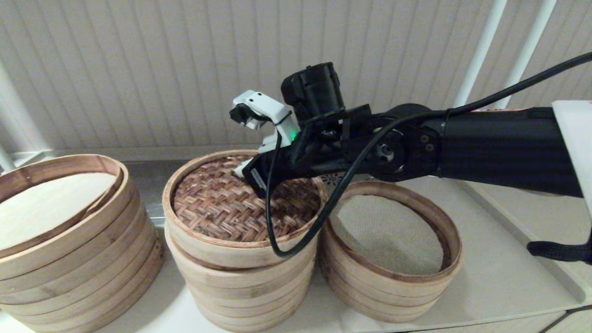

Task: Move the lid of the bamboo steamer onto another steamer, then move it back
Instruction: Put the steamer

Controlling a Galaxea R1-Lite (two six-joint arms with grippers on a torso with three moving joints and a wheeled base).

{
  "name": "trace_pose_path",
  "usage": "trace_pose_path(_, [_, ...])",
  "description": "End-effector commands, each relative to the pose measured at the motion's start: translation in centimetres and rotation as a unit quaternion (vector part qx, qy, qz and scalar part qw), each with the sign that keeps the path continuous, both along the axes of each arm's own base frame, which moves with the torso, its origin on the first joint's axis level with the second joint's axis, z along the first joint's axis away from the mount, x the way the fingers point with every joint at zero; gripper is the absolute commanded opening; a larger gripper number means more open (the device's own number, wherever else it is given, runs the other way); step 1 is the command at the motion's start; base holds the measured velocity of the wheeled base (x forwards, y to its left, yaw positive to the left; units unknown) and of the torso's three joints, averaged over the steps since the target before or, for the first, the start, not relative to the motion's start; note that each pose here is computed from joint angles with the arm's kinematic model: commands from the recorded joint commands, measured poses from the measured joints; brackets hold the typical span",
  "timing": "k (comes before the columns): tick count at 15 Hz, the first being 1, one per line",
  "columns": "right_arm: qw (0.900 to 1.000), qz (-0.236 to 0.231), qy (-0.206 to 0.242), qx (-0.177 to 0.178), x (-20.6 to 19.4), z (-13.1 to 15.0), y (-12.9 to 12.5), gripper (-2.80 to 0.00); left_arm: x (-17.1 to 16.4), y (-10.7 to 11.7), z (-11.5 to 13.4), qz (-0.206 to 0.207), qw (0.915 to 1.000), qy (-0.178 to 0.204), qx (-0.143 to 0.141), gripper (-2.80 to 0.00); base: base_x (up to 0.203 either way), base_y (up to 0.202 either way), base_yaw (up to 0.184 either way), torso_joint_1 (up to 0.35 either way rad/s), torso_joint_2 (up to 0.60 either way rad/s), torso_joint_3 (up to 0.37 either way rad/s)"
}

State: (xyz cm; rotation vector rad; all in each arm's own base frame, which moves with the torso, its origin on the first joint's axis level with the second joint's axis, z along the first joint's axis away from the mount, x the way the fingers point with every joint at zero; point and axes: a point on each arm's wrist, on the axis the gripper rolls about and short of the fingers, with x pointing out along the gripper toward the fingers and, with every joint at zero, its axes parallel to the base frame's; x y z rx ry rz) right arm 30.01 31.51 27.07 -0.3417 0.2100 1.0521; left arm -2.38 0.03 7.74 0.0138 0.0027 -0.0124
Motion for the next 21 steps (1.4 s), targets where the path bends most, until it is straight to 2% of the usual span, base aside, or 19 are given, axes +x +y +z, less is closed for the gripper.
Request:
trace_pose_path(1, [1.0,0.005,-0.006,0.005,-0.6,0.8,-0.1,-2.8,0.0,0.0,0.0,0.0,1.0,0.001,0.0,-2.8,0.0,0.0,0.0,0.0,0.0,0.0])
trace_pose_path(5, [1.0,0.007,-0.007,0.006,-1.0,1.2,-0.3,-2.8,0.0,0.0,0.0,0.0,1.0,0.005,0.002,-2.8,0.0,0.0,0.0,0.0,0.0,0.0])
trace_pose_path(16, [1.0,0.022,0.004,-0.007,-1.3,-0.5,1.6,-2.8,0.0,0.0,0.0,0.0,1.0,0.005,0.002,-2.8,0.0,0.0,0.0,0.0,0.0,0.0])
trace_pose_path(21, [1.0,0.013,-0.007,0.004,-1.2,0.5,0.7,-2.8,0.0,0.0,0.0,0.0,1.0,0.005,0.002,-2.8,0.0,0.0,0.0,0.0,0.0,0.0])
